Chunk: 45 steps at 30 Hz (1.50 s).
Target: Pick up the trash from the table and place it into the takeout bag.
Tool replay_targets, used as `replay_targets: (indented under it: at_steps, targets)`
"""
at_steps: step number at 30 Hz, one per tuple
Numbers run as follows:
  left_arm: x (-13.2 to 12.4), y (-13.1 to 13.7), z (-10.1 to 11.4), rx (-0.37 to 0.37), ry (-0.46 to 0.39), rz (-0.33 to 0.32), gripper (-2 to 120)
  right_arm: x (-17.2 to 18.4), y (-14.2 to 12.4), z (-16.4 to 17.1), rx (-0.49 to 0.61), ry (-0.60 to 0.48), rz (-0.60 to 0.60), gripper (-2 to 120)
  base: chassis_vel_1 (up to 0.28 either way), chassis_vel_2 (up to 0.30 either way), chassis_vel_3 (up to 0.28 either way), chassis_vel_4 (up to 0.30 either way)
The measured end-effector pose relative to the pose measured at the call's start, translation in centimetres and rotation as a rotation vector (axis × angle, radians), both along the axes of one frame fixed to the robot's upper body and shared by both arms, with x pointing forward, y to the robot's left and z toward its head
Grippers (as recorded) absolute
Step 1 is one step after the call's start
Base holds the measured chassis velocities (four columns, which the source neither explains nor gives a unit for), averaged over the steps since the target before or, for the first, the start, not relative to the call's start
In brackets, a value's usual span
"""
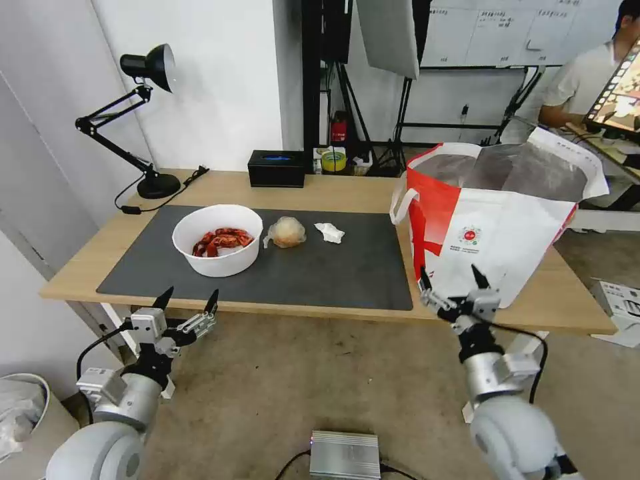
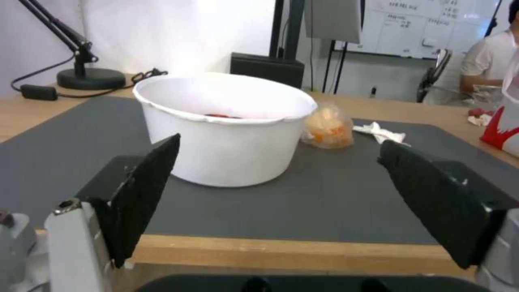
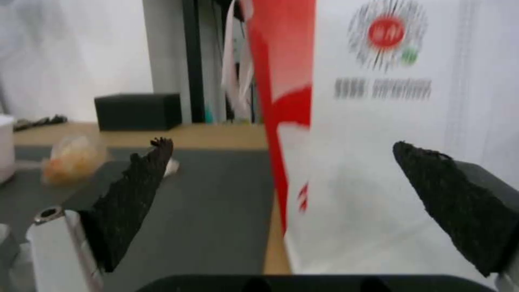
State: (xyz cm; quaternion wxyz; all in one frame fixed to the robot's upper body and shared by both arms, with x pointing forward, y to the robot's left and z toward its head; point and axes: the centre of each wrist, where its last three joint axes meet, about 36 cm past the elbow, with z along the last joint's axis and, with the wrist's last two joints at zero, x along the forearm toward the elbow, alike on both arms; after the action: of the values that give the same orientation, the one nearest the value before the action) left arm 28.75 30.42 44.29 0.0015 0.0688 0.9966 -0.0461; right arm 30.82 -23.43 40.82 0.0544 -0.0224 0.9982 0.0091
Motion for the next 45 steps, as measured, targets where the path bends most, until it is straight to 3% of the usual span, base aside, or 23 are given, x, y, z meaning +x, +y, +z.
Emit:
replay_targets:
  at_steps: [9, 26, 32, 45]
  targets:
    - [-0.2, 0.0, -0.6, -0.001, -0.007, 0.001, 100, -3.0, 2.4, -2.1, 0.02, 0.051, 0.012, 100, 0.0, 0.0, 0.0, 0.0]
    - [-0.6, -0.3, -0.3, -0.002, -0.01, -0.004, 100, -3.3, 3.3, -2.6, 0.031, 0.063, 0.029, 100, 0.0, 0.0, 0.0, 0.0]
    - [-0.7, -0.1, -0.2, 0.001, -0.008, -0.001, 100, -2.8, 3.6, -2.4, 0.04, 0.054, 0.046, 100, 0.0, 0.0, 0.0, 0.0]
    - [-1.0, -0.4, -0.4, -0.006, -0.002, 0.004, 100, 2.4, 4.2, -1.3, 0.051, -0.006, 0.146, 100, 0.0, 0.0, 0.0, 0.0]
